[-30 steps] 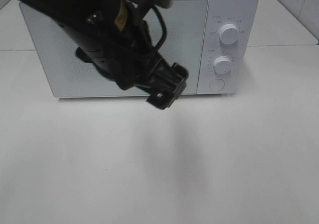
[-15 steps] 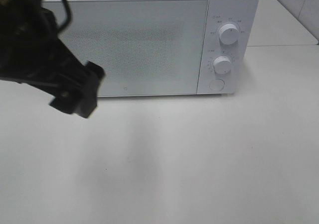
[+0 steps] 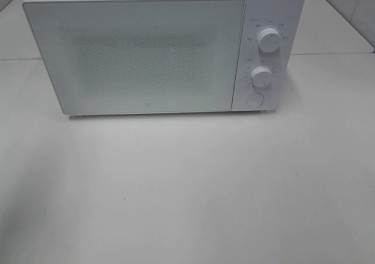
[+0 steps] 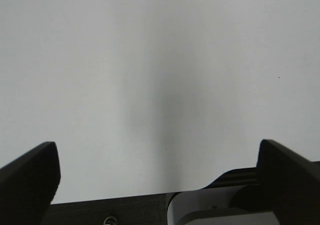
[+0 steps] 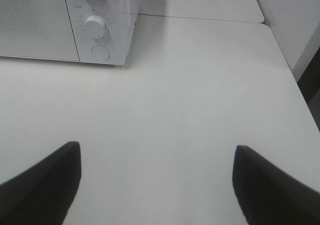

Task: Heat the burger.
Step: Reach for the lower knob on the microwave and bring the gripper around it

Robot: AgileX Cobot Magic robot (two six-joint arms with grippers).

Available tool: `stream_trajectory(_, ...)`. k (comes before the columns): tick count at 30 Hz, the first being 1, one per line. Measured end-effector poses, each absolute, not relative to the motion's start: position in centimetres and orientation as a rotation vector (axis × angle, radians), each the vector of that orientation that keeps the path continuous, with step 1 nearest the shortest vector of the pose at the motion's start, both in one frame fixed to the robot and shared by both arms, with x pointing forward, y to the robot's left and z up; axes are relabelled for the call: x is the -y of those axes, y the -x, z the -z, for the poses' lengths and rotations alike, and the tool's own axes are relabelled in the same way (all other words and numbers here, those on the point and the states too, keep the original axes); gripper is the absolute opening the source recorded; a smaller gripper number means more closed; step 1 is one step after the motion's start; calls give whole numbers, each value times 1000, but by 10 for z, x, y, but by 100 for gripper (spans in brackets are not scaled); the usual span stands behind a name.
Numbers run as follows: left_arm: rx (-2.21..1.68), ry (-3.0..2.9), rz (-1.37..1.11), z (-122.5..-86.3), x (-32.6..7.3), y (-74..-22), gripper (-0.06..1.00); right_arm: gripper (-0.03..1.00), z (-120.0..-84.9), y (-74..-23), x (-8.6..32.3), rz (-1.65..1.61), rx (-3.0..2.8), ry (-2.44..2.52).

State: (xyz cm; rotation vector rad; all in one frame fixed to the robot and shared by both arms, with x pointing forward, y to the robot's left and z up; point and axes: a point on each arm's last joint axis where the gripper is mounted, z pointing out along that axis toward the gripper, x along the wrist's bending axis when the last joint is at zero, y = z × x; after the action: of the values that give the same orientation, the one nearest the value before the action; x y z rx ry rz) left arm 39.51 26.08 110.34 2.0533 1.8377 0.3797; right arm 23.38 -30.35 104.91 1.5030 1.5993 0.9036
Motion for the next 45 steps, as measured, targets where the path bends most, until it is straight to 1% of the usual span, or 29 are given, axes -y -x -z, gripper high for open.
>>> stream_trajectory(1,-1832,-2011,-395,-1100,-267,-379,99,75,-1049,-234,304,-904,-1599,-1503)
stream_trajectory(2,-1832,-2011,-395,-1100,-267,-379,99,75,-1049,-234,304,-904,-1599,-1503)
stream_trajectory(4,-1801,-1961,-425,-1094,-274,-356,99,75,-1049,-234,304,-904,-1599,-1503)
stream_trajectory(7,-1790,-1948,-431,-1092,-275,-349,99,75,-1049,-234,304,-904,-1599,-1503)
stream_trajectory(9,-1728,-1878,-481,-1083,-282,-316,99,75,-1049,-234,304,-904,-1599,-1503)
stream_trajectory(15,-1663,-1809,-560,-1072,-291,-287,99,75,-1049,-234,304,-904,-1599,-1503)
stream_trajectory(17,-1644,-1790,-597,-1061,-295,-276,99,75,-1049,-234,304,-904,-1599,-1503)
stream_trajectory(20,-1621,-1765,-622,-1053,-297,-269,99,75,-1049,-234,304,-904,-1599,-1503)
stream_trajectory(37,-1608,-1722,-671,-1055,-299,-265,99,75,-1049,-234,304,-904,-1599,-1503)
stream_trajectory(41,-1711,-1625,-737,-1055,-303,-263,99,75,-1049,-234,304,-904,-1599,-1503)
stream_trajectory(45,-1688,-1565,-784,-1056,-304,-253,99,75,-1049,-234,304,-904,-1599,-1503)
